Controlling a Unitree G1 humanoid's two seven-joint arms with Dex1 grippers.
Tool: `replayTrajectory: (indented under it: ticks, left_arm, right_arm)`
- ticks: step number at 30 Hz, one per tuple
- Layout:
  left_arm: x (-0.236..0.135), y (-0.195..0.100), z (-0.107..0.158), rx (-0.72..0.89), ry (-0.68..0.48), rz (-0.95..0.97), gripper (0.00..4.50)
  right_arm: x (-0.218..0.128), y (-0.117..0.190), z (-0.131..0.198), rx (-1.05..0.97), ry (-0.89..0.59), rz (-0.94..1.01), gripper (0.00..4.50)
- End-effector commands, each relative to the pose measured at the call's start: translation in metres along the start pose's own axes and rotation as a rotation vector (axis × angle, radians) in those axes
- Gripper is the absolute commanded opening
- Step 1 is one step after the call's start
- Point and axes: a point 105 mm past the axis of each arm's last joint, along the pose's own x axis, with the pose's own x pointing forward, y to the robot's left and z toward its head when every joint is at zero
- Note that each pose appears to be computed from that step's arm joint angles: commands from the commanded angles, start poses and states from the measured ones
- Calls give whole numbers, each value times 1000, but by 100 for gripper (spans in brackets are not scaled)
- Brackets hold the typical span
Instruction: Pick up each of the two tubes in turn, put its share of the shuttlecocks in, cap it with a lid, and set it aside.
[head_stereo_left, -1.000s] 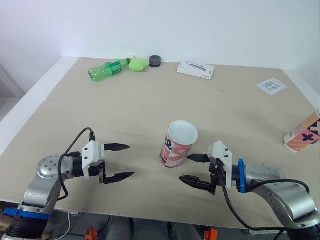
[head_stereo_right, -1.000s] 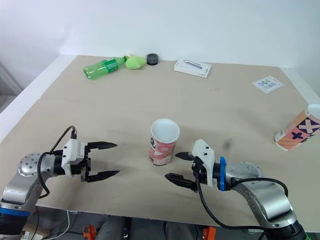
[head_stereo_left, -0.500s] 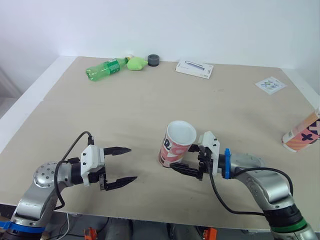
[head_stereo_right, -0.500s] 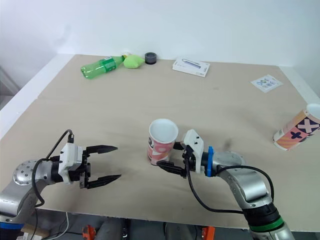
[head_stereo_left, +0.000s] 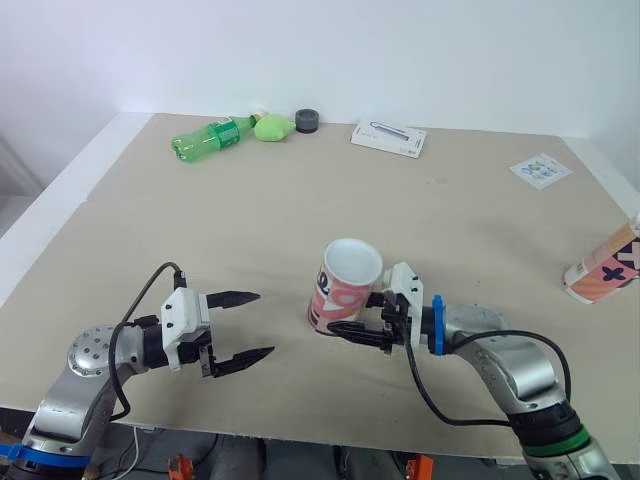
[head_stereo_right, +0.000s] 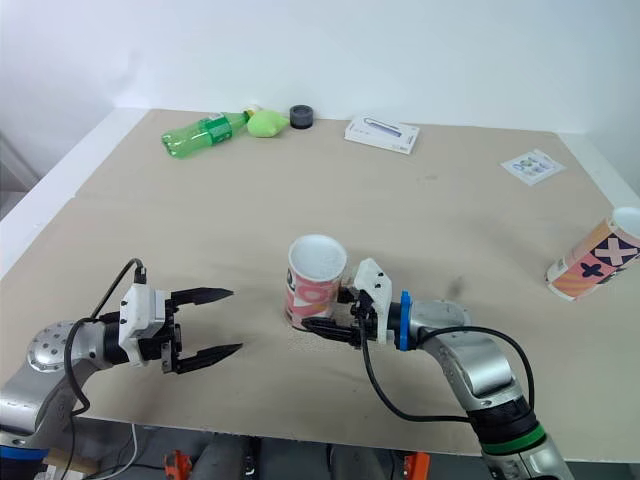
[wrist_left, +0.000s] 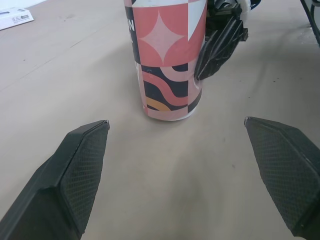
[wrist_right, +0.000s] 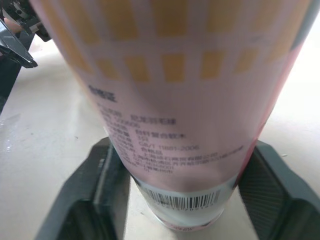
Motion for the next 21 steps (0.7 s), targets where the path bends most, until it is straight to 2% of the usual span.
replayTrajectory:
  ticks: [1,5,11,16,19,21]
  left_arm:
    - [-2,5,5,-9,-48,48,450]
    - [3,7,8,-27,-87,69,450]
    - [28,4,5,-20,-99,15,450]
    - [47,8,0,-8,-93,-23,450]
    - [56,14,0,0,-97,-66,450]
    - [59,19,1,4,-102,-77,450]
  right_arm:
    - [-1,-4,4,-19,-5,-13,258]
    - [-13,-8,6,-27,0,-34,258]
    - [-57,-13,17,-44,3,-193,258]
    - [-97,-31,14,-49,25,-480,258]
    - [-129,-53,7,-20,8,-771,258]
    - [-141,-60,2,1,4,-887,258]
